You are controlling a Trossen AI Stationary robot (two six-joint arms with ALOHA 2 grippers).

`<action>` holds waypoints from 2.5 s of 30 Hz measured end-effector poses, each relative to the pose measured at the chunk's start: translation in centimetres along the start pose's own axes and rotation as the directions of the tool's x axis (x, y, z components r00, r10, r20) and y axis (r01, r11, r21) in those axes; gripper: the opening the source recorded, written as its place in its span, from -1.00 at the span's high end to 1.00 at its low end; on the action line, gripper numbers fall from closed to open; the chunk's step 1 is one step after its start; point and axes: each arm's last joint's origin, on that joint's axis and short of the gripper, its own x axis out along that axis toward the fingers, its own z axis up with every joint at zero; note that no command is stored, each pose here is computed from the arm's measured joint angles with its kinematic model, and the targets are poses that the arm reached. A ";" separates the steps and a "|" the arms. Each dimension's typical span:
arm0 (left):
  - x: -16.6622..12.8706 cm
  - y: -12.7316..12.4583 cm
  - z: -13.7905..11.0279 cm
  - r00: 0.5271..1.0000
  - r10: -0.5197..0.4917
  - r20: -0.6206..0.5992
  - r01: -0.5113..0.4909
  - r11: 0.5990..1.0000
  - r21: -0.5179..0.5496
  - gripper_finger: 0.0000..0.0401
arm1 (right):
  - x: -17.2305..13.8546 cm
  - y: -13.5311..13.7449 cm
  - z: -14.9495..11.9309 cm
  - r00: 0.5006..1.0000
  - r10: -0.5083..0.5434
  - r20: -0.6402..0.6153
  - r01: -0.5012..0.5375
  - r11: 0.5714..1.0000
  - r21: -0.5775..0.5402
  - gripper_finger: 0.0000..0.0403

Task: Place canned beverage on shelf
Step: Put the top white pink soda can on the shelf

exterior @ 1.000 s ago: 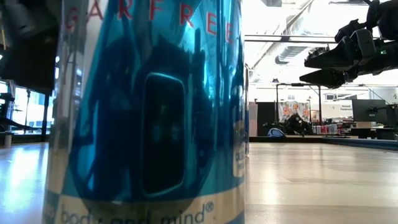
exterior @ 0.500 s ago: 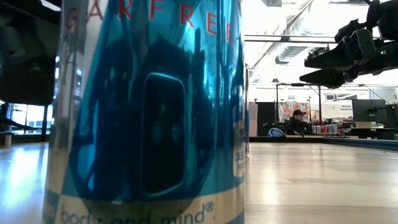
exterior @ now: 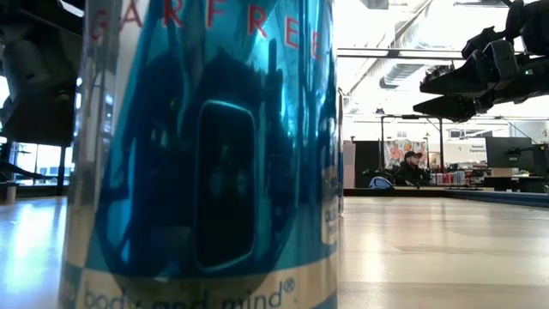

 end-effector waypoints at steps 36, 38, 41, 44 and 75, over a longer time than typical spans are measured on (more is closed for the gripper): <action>0.8 -0.6 0.3 1.000 -0.020 0.022 0.022 0.997 -0.080 -0.92 | 0.0 0.0 0.0 1.000 0.000 0.000 0.000 1.000 0.000 -0.92; 0.8 -0.7 0.4 0.999 -0.032 0.033 0.034 0.997 -0.075 -0.92 | 0.0 0.0 0.0 1.000 0.001 0.000 -0.001 1.000 0.000 -0.92; 0.9 -0.7 0.4 0.998 -0.040 0.043 0.043 0.996 -0.072 -0.92 | 0.0 0.0 0.0 1.000 0.000 0.000 0.000 1.000 0.000 -0.92; 0.9 -0.6 0.5 0.998 -0.036 0.045 0.039 0.996 -0.081 -0.92 | 0.0 0.0 0.0 1.000 0.000 0.000 0.000 1.000 0.000 -0.92; 0.8 -0.6 0.5 0.997 -0.055 0.061 0.061 0.993 -0.103 -0.92 | 0.0 0.0 0.0 1.000 0.001 0.000 -0.001 1.000 0.000 -0.92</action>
